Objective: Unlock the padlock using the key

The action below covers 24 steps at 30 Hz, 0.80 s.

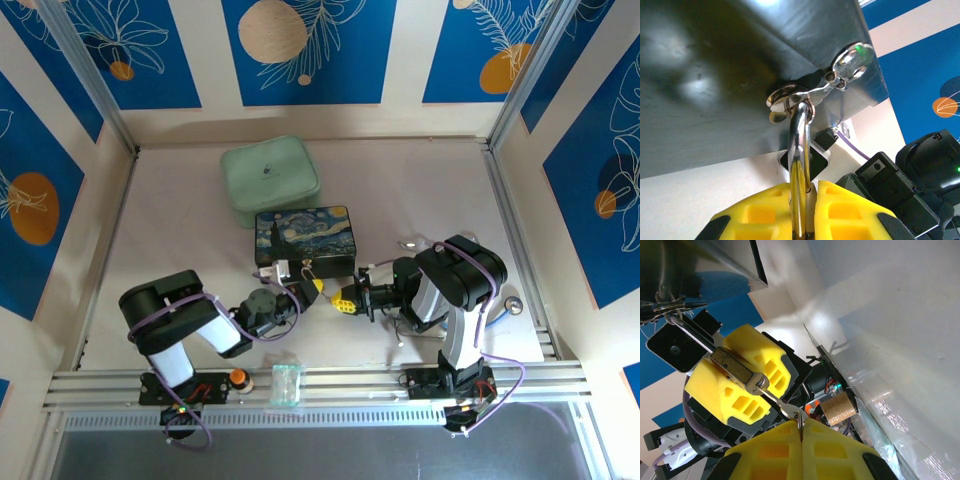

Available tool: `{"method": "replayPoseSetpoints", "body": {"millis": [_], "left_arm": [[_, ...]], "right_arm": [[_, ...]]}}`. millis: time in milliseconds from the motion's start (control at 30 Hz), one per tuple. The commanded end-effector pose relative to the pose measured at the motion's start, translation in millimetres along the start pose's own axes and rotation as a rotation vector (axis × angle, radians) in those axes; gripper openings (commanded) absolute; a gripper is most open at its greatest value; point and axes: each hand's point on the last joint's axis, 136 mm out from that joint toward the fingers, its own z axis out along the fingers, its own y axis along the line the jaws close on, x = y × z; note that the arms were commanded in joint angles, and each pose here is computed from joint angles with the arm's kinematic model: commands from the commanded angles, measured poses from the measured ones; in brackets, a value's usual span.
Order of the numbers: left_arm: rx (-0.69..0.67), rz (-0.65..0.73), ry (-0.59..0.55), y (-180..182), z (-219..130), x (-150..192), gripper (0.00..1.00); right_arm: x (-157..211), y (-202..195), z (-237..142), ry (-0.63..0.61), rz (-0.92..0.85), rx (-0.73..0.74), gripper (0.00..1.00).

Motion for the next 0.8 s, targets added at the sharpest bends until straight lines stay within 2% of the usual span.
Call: {"method": "replayPoseSetpoints", "body": {"millis": [0,300,567,767], "left_arm": [[0.106,-0.007,-0.007,-30.3,3.0,-5.3,0.00],[0.109,0.005,0.014,-30.6,1.8,1.6,0.00],[0.091,0.017,0.036,-22.6,1.1,7.2,0.00],[0.116,0.031,0.049,-29.5,1.6,7.8,0.00]], "right_arm": [[0.2,3.1,5.9,0.002,-0.013,0.004,0.00],[-4.9,18.6,8.3,-0.007,-0.041,-0.024,0.00],[-7.2,15.4,1.4,-0.017,-0.025,-0.025,0.00],[-7.8,15.5,-0.6,-0.012,-0.022,-0.026,0.00]]}}
